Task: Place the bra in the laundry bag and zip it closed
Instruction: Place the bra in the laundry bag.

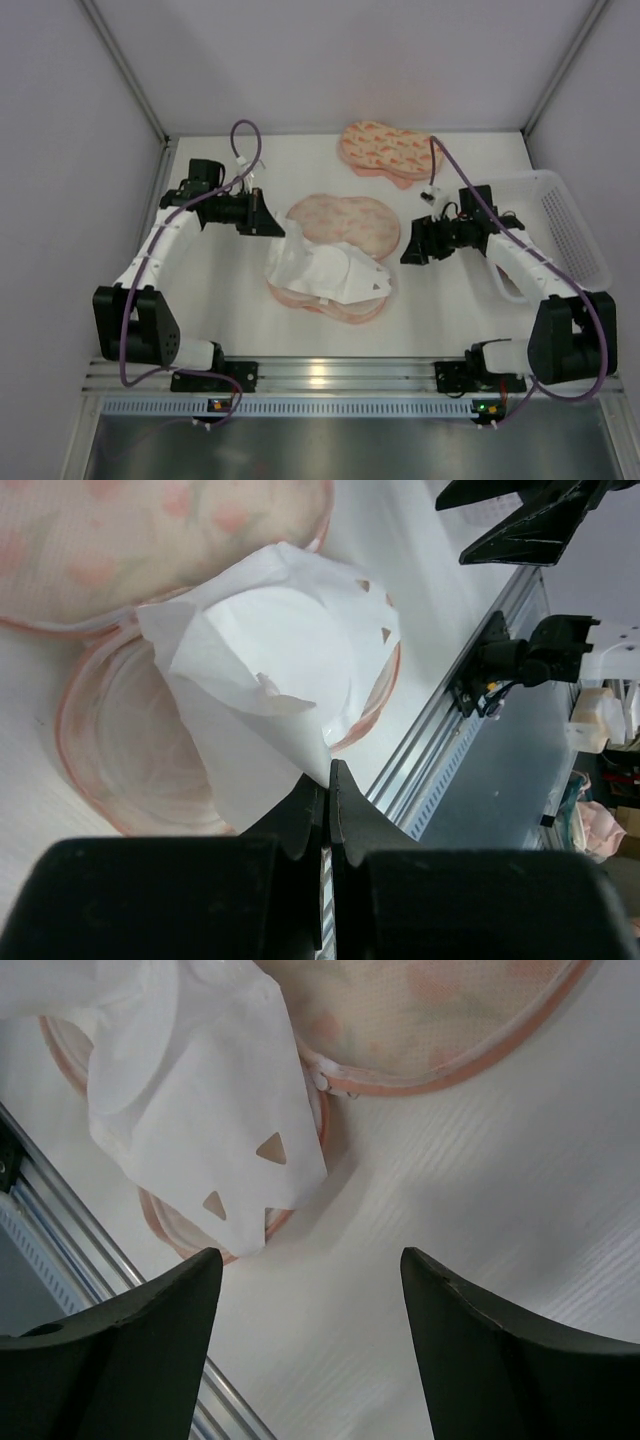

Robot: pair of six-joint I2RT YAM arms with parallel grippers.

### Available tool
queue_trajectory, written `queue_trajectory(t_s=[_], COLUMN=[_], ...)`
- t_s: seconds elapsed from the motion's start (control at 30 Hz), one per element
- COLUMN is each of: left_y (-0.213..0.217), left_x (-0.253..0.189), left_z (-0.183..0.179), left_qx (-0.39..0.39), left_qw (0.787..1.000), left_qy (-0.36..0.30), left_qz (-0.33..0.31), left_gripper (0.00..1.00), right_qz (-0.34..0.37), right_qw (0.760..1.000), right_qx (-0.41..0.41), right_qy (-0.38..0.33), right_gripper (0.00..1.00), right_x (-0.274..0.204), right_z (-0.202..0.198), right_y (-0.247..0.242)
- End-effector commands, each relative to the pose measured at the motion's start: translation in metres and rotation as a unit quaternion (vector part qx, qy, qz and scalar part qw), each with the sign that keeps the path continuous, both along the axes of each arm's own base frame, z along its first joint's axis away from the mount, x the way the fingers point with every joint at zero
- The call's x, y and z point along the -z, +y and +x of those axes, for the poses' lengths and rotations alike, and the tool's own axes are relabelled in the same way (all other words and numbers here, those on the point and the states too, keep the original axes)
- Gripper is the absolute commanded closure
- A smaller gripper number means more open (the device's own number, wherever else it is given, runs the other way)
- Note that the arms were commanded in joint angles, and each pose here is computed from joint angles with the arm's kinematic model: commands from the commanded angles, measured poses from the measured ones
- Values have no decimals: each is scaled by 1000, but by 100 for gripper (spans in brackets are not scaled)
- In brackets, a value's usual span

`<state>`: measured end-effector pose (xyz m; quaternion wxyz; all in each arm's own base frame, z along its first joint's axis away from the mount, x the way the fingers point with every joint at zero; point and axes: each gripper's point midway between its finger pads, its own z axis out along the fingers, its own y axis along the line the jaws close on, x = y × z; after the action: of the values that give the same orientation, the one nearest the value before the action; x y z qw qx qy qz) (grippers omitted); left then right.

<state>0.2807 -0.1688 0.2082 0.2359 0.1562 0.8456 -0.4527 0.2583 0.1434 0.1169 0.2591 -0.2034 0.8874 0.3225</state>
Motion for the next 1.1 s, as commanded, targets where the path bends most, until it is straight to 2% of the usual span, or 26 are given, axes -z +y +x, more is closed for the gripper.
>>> queue_trajectory(t_s=[0.0, 0.13, 0.3, 0.6, 0.87, 0.97, 1.07], left_y=[11, 11, 11, 10, 11, 11, 12], left_x=[22, 37, 48, 48, 51, 51, 51], left_z=[-1, -1, -3, -2, -2, -2, -2], left_qx=[10, 10, 12, 16, 14, 14, 13], left_qw=[999, 999, 998, 998, 998, 998, 998], left_qy=[-7, 18, 36, 35, 42, 40, 39], left_qz=[38, 42, 42, 39, 41, 43, 44], left_gripper=[100, 100, 100, 100, 100, 100, 100], right_qz=[-27, -53, -45, -78, -126, -148, -162], right_qw=[998, 995, 990, 968, 951, 947, 945], right_qx=[-38, -74, -116, -214, -254, -258, -253], right_qy=[-32, -47, -62, -108, -125, -122, -129], right_gripper=[29, 29, 29, 17, 14, 18, 31], right_x=[8, 12, 4, 7, 34, 46, 49], right_z=[9, 15, 15, -2, -3, -3, 1], right_y=[19, 40, 64, 97, 111, 109, 107])
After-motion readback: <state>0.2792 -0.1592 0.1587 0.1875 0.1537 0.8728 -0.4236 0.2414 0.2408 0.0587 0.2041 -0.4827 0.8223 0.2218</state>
